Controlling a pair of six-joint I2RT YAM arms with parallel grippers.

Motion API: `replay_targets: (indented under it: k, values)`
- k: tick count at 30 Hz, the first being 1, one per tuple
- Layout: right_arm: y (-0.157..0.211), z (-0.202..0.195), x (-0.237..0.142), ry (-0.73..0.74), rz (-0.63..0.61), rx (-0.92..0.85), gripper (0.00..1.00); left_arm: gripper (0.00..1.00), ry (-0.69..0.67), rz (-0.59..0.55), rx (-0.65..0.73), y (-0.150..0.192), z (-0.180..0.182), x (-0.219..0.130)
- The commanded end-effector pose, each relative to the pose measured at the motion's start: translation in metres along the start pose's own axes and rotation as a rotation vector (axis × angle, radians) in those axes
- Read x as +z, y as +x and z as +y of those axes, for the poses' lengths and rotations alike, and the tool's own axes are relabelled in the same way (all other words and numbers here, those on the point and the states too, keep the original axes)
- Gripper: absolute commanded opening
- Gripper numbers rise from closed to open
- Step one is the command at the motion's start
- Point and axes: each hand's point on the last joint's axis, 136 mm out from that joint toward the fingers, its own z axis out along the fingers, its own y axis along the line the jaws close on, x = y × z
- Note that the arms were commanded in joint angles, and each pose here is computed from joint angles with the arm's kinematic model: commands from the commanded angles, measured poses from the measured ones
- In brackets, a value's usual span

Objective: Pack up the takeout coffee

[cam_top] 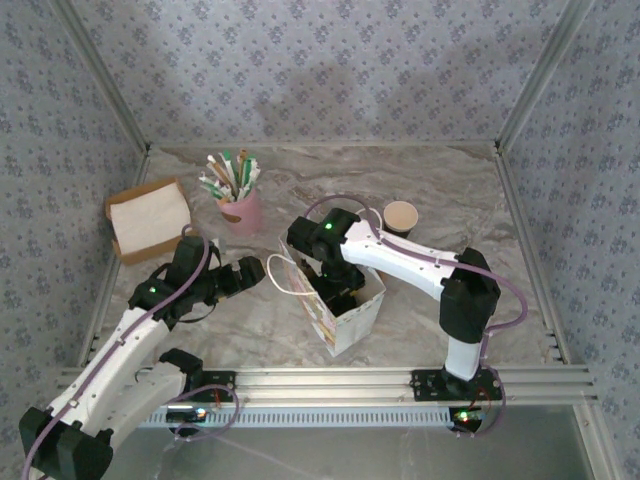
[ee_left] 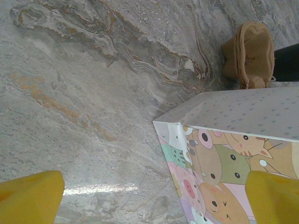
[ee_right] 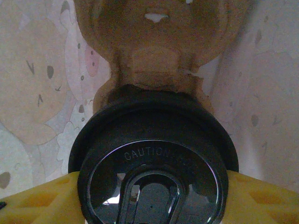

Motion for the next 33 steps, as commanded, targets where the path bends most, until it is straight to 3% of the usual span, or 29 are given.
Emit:
replay_targets:
  k: [1, 33]
  values:
    - [0.006, 0.001, 0.008, -0.013, 0.039, -0.004, 0.66, 0.99, 0.033, -0.029, 0.021, -0.009, -0.014, -0.008]
    - [0.005, -0.004, 0.026, -0.034, 0.062, 0.014, 0.66, 1.00, 0.032, -0.028, 0.019, -0.009, -0.014, -0.008]
